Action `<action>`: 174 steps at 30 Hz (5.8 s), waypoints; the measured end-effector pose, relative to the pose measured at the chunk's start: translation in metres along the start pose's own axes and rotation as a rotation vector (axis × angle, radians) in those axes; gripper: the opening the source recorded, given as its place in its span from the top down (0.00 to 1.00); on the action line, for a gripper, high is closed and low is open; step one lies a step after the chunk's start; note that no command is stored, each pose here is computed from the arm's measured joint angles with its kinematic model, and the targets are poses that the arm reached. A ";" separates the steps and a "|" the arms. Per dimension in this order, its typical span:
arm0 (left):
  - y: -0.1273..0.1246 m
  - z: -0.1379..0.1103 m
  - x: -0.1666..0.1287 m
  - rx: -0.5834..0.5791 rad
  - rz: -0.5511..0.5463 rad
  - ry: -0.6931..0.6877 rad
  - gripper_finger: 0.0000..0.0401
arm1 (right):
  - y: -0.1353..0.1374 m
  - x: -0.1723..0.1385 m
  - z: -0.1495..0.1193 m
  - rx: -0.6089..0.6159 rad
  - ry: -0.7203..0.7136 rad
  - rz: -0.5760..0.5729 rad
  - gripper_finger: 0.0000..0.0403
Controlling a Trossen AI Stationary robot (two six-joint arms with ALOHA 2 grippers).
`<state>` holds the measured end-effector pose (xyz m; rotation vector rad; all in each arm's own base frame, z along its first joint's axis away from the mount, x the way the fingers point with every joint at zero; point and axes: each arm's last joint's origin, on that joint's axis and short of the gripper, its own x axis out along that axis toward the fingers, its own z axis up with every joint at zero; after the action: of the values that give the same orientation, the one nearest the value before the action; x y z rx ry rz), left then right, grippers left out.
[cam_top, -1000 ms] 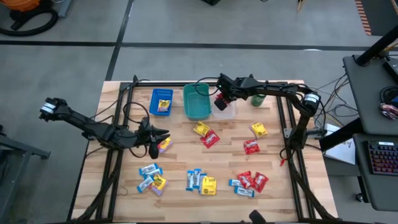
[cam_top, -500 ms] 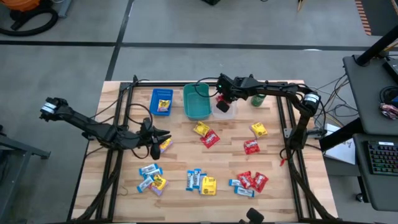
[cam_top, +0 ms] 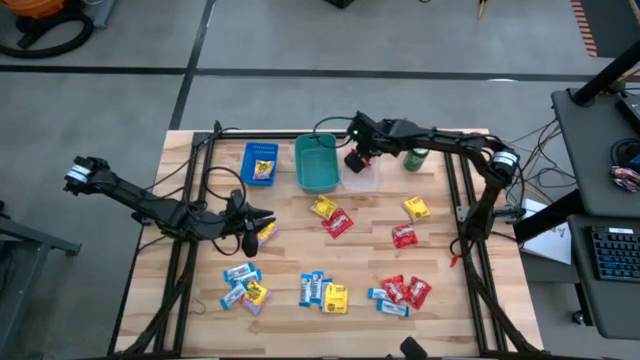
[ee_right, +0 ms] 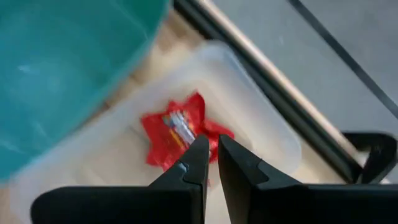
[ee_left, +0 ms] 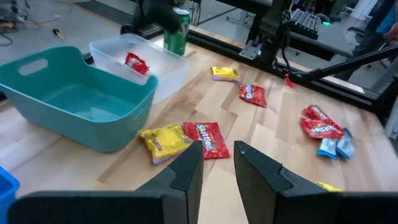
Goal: Sort candy
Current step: Put the white chocolate bar into the green bin, then put the red candy into the transparent bin
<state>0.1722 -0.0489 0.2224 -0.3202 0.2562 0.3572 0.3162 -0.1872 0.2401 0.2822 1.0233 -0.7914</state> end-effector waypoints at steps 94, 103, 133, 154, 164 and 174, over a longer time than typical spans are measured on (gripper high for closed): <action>-0.044 0.006 0.013 0.270 0.138 0.544 1.00 | 0.102 -0.141 -0.106 -0.395 -0.158 0.361 0.93; 0.028 0.067 0.074 0.412 0.320 0.320 1.00 | 0.088 -0.124 -0.127 -0.387 -0.263 0.386 0.93; 0.146 0.081 0.162 0.265 0.231 0.149 0.98 | 0.082 -0.109 -0.125 -0.199 -0.298 0.379 0.93; 0.106 0.117 0.114 0.247 0.068 0.025 0.62 | 0.082 -0.107 -0.141 0.152 0.030 0.536 0.93; 0.042 0.098 0.087 0.264 -0.160 0.012 0.62 | 0.065 -0.106 -0.194 0.280 0.511 0.094 0.93; 0.009 0.092 0.073 0.303 -0.225 -0.017 0.62 | 0.068 -0.105 -0.200 0.234 0.552 0.094 0.93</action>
<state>0.2523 0.0131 0.2828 -0.0464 0.2507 0.0959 0.2041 0.0193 0.2167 0.7747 1.4205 -0.7641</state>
